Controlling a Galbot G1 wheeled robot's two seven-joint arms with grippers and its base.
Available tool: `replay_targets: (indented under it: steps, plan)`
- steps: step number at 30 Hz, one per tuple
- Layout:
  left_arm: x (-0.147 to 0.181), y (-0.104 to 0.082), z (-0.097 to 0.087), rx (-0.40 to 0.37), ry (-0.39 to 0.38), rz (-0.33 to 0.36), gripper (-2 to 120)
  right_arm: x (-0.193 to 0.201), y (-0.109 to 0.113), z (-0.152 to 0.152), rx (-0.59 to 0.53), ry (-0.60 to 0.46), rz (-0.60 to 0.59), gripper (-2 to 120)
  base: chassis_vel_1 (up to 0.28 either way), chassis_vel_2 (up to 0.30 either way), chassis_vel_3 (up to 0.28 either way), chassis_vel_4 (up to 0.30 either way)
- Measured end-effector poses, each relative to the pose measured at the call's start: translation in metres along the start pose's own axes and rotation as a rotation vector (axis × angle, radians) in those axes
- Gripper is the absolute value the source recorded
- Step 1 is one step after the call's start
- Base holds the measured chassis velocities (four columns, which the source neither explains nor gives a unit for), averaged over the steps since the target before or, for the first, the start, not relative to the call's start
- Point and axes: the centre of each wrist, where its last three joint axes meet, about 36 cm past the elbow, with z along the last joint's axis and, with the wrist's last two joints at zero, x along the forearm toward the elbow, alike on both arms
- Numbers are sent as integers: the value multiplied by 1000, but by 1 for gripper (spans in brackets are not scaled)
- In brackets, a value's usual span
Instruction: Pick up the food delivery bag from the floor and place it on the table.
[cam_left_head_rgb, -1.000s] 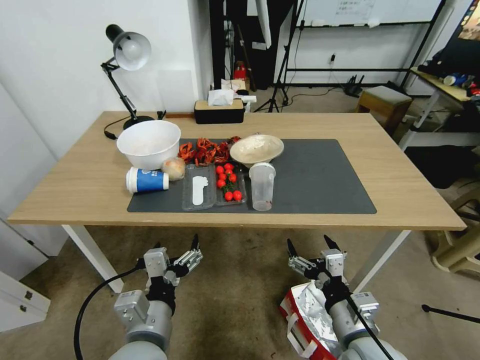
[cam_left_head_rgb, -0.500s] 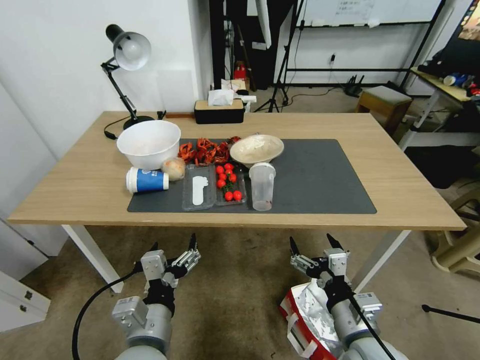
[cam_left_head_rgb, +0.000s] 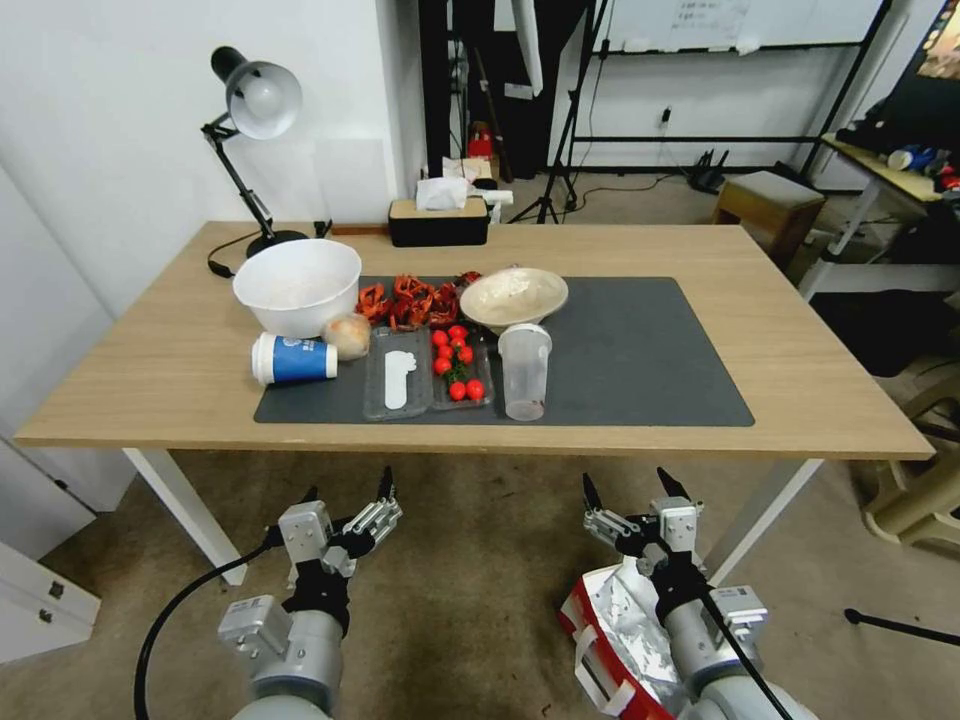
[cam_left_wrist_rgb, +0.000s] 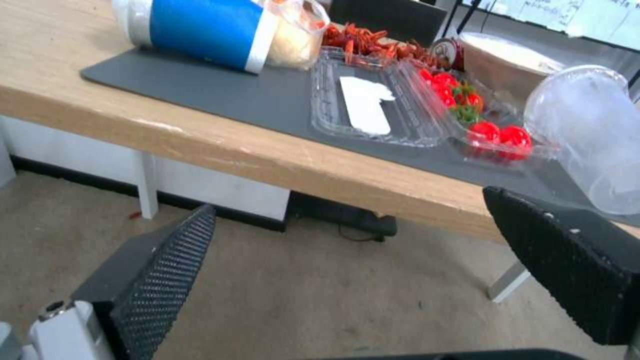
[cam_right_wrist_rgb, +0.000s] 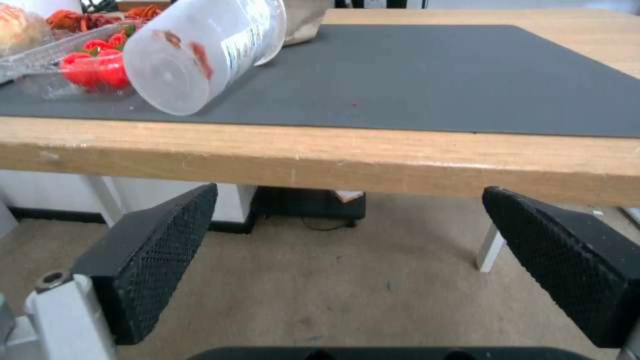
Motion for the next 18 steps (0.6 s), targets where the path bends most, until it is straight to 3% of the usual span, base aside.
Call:
replay_targets:
  steps: [18]
  plan:
    - [-1, 1, 5, -1, -2, 5, 100, 0, -1, -3, 0, -9, 5, 100, 0, 0, 0, 0]
